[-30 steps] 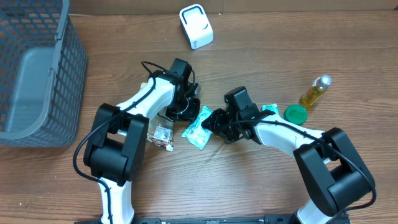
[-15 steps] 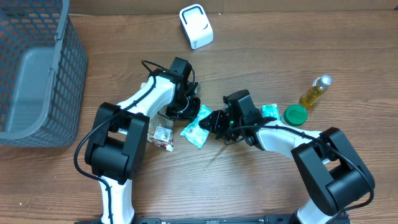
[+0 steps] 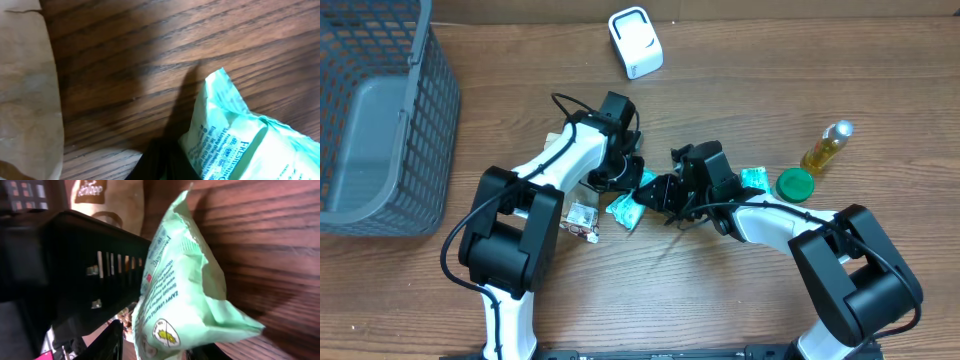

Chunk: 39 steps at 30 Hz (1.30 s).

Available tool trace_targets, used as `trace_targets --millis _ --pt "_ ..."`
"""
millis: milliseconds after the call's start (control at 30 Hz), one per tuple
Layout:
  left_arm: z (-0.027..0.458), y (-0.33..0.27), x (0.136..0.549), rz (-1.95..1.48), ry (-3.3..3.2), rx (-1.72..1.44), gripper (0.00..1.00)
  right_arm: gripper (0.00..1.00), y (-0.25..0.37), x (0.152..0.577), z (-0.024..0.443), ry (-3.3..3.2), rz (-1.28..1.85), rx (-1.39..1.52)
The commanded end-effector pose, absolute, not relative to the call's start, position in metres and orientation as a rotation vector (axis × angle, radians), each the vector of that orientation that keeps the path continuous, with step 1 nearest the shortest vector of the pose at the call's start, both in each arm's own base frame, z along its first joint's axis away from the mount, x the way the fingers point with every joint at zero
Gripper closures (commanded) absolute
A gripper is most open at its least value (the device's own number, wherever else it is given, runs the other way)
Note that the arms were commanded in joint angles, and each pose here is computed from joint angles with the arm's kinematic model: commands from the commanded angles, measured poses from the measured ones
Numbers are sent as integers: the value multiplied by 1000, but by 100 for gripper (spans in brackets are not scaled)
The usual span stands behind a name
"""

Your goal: Scan the item barcode

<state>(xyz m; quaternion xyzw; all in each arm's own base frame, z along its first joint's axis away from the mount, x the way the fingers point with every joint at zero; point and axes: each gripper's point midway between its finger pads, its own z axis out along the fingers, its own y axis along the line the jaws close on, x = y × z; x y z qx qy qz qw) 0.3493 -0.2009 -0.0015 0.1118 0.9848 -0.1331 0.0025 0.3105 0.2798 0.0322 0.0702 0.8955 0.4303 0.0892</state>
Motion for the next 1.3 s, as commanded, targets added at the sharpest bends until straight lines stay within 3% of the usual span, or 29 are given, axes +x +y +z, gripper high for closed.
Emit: trace_targets --millis 0,300,600,733,833,1033,1267 --pt "-18 -217 326 -464 3150 391 95 64 284 315 37 2635 1272 171" --pt "-18 -218 327 -466 3146 392 95 72 282 323 38 2603 1242 178" --pt "-18 -218 328 -467 3142 392 94 72 278 319 31 2642 1211 204" --pt "-17 -219 330 -471 3132 392 94 77 280 320 34 2616 1207 121" --pt "-12 -221 335 -487 3115 390 95 88 285 319 40 2583 1238 25" --pt "37 -219 370 -523 3008 338 95 96 286 319 42 2571 1251 2" --pt "111 -175 413 -445 2858 195 93 96 289 316 44 2559 1266 -67"
